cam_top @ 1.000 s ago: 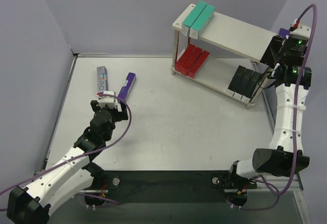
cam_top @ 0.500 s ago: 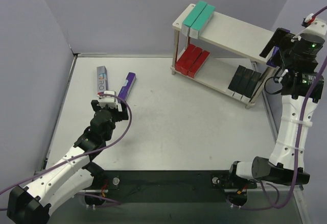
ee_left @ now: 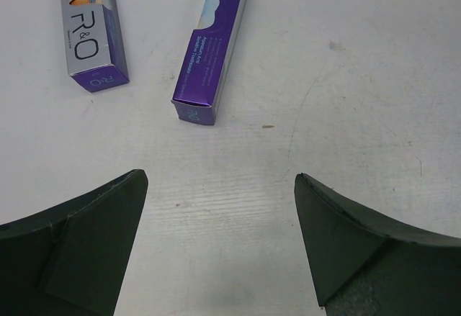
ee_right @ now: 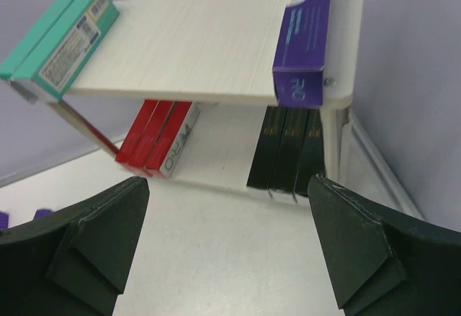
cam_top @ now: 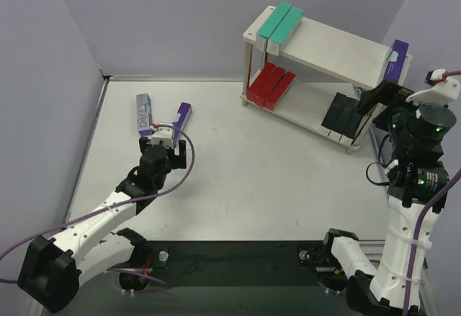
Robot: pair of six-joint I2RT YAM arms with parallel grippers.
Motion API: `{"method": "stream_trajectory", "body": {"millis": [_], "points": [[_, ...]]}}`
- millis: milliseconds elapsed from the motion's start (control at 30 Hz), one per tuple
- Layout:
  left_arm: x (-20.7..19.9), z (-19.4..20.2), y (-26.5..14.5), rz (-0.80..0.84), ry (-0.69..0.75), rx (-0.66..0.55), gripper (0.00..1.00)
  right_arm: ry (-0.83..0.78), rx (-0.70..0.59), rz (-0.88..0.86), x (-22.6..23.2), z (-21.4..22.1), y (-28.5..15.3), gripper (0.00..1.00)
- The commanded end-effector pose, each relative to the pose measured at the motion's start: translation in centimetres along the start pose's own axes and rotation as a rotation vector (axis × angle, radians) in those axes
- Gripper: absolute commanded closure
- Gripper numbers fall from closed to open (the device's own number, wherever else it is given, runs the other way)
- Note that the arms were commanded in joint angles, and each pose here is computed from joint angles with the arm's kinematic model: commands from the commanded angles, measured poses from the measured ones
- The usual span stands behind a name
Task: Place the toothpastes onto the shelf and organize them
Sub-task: Pick up the toothpaste from the center of the board.
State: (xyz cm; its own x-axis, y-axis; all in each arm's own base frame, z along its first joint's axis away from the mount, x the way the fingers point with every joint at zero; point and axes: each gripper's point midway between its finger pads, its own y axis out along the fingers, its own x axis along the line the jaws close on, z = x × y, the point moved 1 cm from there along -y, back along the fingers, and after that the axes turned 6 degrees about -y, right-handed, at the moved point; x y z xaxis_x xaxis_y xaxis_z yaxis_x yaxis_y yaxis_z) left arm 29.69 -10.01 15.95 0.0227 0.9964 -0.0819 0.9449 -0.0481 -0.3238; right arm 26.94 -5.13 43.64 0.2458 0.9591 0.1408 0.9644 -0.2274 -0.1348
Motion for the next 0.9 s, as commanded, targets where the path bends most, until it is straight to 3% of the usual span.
{"method": "stream_trajectory", "body": {"millis": [0,267,467,533,567,633,767,867], "points": [[-1.3,-4.0,2.0,0.018,-0.053,-0.057,0.05,0.057,-0.014,-0.130,2.6,2.6,0.1,0.00],[-2.1,-6.5,8.3,0.007,-0.078,-0.026,0.05,0.008,0.077,-0.268,5.1,9.7,-2.2,0.00],[-2.2,-6.8,14.6,0.002,-0.068,0.075,0.03,0.011,0.193,-0.389,7.0,15.7,-3.4,0.00],[-2.4,-4.5,16.8,0.011,-0.038,0.169,0.03,0.002,0.240,-0.429,7.7,17.8,-3.7,0.00],[-2.7,-6.0,17.8,0.018,-0.036,0.148,0.03,-0.007,0.251,-0.438,7.8,18.4,-3.8,0.00],[-2.4,-3.9,19.6,-0.008,-0.026,0.221,0.03,-0.036,0.290,-0.439,7.8,20.2,-3.8,0.00],[-2.0,-5.0,23.1,-0.053,-0.031,0.227,0.03,-0.097,0.354,-0.477,8.5,22.5,-4.4,0.00],[-0.9,-3.0,24.8,-0.108,0.004,0.296,0.03,-0.117,0.392,-0.494,9.0,23.8,-4.6,0.00]]}}
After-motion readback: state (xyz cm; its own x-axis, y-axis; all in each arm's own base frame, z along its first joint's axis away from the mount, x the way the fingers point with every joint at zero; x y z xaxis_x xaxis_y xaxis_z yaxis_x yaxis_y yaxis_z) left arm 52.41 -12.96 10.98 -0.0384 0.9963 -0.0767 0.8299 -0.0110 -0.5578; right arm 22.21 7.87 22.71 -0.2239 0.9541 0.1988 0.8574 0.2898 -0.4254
